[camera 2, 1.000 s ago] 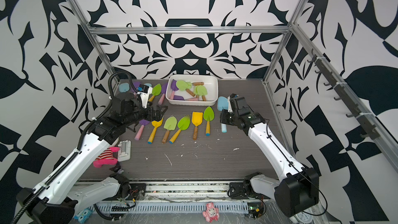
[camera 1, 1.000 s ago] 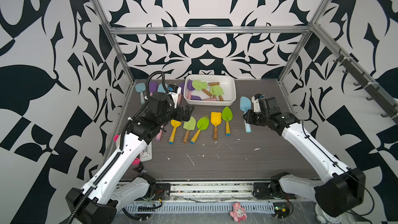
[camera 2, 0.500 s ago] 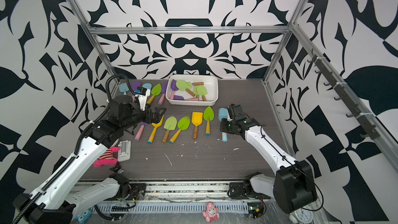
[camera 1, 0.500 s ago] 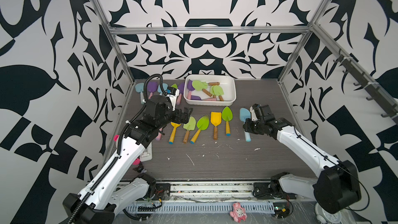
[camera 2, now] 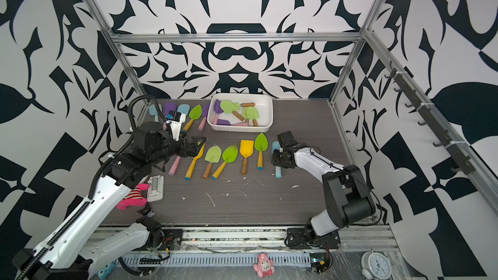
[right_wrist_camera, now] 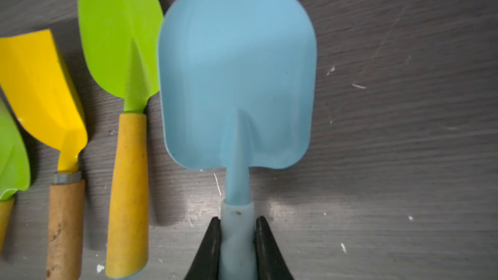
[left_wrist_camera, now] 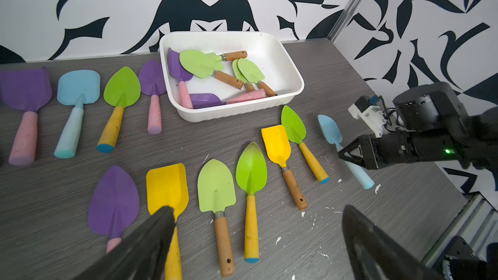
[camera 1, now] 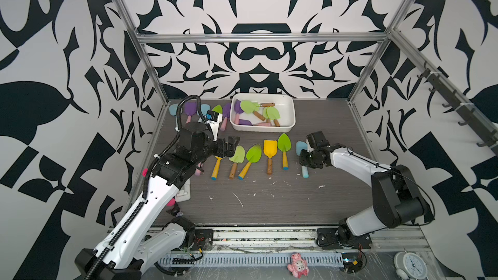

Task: Take the shovel out of the storage box
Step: Place the shovel at the center of the board.

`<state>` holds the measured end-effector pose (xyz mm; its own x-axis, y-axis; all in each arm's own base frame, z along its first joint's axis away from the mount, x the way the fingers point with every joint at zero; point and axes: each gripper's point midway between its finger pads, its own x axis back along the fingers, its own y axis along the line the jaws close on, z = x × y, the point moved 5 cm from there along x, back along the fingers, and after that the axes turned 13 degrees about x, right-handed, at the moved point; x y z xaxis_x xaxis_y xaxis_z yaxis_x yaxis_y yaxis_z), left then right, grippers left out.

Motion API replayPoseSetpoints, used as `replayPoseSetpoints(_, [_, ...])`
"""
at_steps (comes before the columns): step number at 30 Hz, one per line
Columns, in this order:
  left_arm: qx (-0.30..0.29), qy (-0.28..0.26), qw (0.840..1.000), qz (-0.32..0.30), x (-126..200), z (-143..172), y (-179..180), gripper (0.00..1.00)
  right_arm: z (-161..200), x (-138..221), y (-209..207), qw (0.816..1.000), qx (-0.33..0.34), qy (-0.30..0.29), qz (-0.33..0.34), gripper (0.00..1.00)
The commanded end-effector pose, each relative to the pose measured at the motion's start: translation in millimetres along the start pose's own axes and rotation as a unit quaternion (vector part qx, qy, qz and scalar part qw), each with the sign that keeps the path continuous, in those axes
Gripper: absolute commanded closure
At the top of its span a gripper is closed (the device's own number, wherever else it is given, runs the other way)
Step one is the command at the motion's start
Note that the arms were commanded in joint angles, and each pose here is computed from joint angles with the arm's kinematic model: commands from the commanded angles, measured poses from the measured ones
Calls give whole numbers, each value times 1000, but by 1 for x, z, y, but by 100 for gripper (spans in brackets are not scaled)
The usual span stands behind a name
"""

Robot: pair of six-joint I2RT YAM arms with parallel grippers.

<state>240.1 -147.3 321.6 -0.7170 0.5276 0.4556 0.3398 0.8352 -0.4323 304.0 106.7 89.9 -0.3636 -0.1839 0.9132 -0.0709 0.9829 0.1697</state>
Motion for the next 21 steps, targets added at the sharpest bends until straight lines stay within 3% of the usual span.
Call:
replayPoseSetpoints(1, [7, 2, 1000, -9, 6, 6, 4, 1, -35, 5, 9, 999, 16, -50, -2, 100])
replayPoseSetpoints(21, [9, -5, 1000, -21, 16, 12, 9, 1, -69, -39, 6, 999, 27, -11, 29, 100])
